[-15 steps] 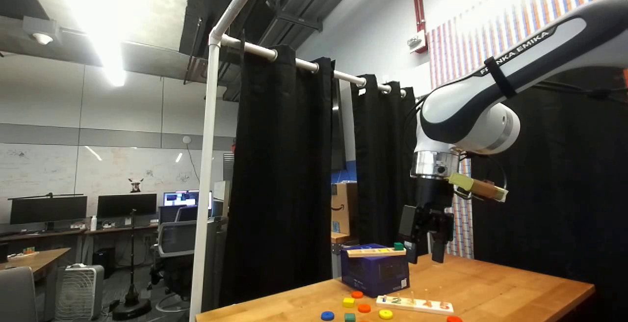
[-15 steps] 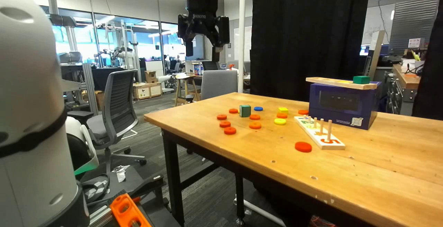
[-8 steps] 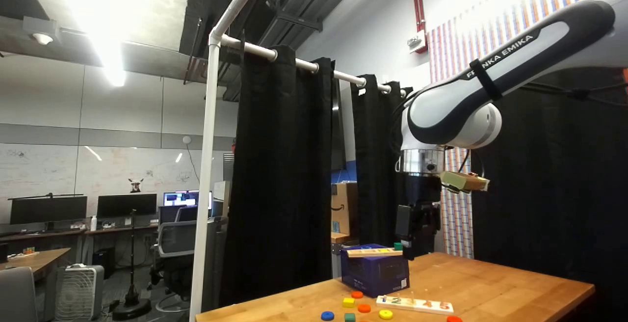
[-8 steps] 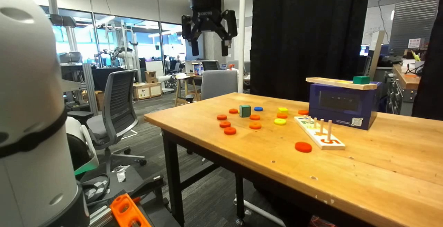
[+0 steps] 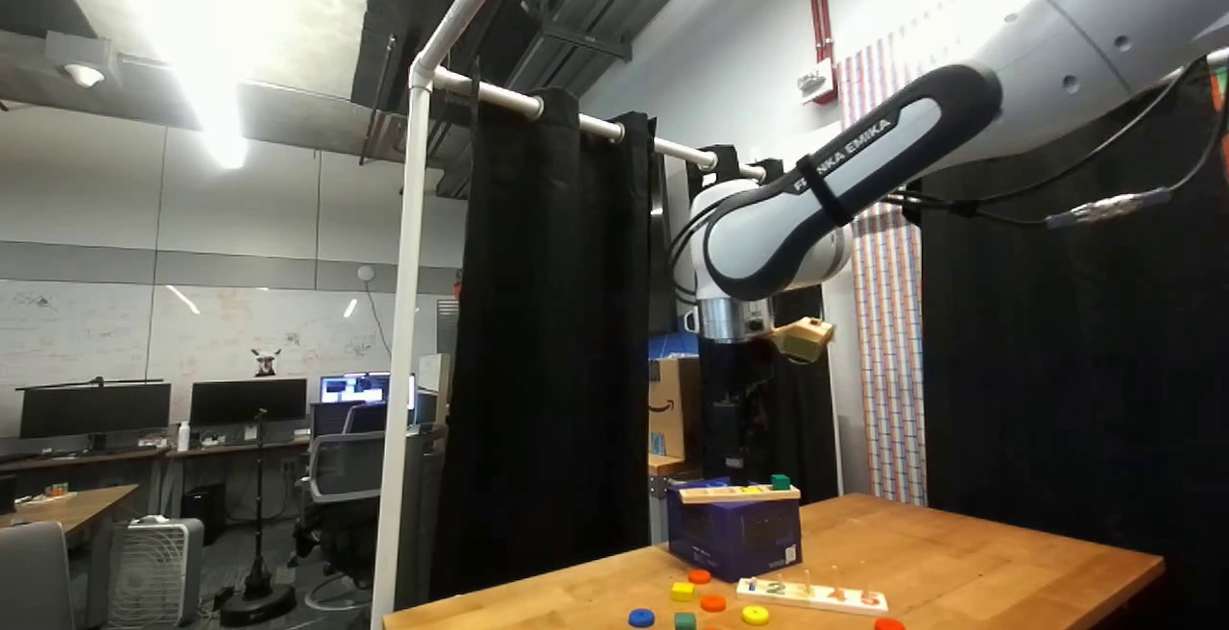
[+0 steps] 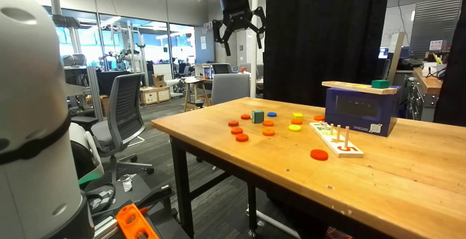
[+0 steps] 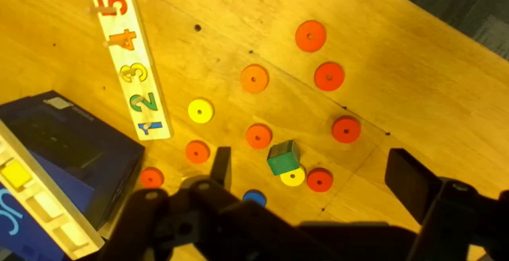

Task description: Put the yellow square on the wooden board

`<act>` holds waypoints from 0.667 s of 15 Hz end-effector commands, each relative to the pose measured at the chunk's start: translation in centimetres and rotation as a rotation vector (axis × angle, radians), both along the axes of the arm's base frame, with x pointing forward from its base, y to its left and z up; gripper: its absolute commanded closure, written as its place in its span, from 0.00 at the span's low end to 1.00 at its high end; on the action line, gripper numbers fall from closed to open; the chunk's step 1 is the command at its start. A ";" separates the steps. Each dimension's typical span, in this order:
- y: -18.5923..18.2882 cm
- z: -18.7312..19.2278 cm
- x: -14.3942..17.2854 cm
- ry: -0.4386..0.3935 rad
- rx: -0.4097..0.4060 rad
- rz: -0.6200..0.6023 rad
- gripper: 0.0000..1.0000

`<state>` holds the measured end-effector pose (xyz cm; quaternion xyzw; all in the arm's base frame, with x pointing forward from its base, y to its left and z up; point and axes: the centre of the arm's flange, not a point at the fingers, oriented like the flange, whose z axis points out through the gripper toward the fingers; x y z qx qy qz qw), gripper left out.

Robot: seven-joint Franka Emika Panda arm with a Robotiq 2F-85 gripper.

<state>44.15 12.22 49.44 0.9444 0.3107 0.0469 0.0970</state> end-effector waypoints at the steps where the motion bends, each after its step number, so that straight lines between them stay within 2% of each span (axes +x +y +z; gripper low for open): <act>1: 1.4 -0.5 7.4 0.022 -0.098 0.122 0.00; 7: 0.9 -4.8 14.5 0.067 -0.198 0.257 0.00; 10: -0.1 -7.1 17.1 0.072 -0.185 0.282 0.00</act>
